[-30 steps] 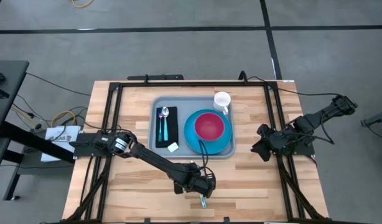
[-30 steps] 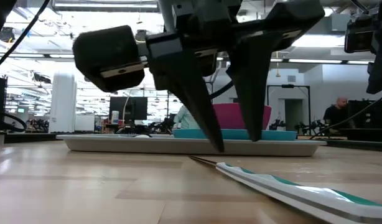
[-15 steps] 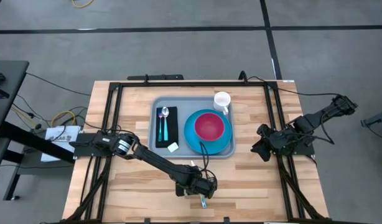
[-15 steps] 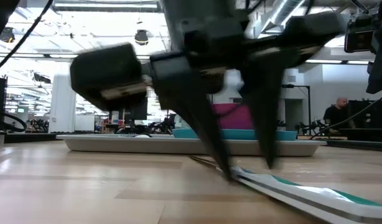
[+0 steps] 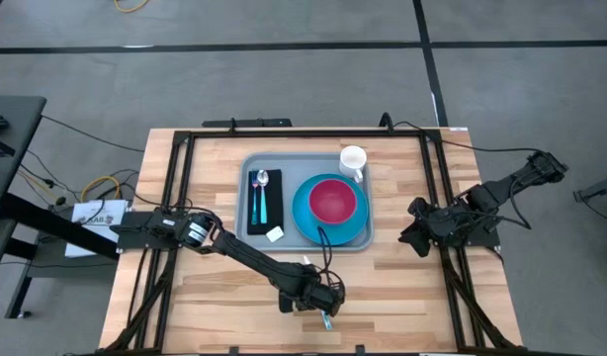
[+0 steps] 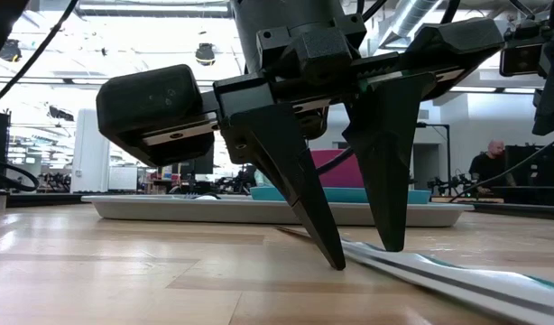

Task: Set up tray
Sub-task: Put the light blue knife on the black napkin to the right side of the light blue spoon

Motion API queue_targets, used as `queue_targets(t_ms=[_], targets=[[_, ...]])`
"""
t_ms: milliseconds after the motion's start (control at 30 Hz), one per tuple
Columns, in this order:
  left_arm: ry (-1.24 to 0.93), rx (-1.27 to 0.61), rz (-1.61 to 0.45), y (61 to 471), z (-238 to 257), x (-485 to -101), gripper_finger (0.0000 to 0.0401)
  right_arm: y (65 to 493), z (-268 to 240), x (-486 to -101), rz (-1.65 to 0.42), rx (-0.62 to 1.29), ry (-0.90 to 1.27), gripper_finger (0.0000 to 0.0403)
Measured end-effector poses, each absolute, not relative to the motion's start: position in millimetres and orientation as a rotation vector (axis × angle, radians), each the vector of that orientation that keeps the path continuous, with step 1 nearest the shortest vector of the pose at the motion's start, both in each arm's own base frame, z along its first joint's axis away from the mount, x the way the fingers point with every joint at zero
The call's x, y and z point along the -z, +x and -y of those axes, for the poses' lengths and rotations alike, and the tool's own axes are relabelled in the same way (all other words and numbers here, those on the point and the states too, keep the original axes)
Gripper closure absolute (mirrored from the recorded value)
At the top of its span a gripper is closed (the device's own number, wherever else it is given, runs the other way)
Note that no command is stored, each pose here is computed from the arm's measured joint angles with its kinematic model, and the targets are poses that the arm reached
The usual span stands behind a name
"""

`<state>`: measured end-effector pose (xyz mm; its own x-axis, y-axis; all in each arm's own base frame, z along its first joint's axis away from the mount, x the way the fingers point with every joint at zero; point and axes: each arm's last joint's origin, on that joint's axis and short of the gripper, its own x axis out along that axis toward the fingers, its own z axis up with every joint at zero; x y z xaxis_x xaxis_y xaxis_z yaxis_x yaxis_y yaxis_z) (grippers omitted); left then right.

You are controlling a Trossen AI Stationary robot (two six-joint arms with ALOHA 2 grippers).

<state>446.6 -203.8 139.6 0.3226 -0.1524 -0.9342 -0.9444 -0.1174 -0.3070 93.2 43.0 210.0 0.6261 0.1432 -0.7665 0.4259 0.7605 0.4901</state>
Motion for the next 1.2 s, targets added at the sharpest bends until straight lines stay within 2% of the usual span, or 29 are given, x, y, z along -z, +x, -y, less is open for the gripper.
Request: queue_targets(t_ms=[767,1100,1200], targets=[[-1.549,-0.987,-0.956,448.1,202.4,-135.3,0.0284,93.1,-43.1,-210.0,-0.902,0.155,0.671,0.0276],[-1.533,-0.979,-0.963,447.7,202.4,-135.0,0.0368,93.1,-43.1,-210.0,-0.902,0.155,0.671,0.0276],[-1.533,-0.976,-0.962,447.9,202.5,-135.0,0.0382,93.2,-43.1,-210.0,-0.902,0.155,0.671,0.0276]])
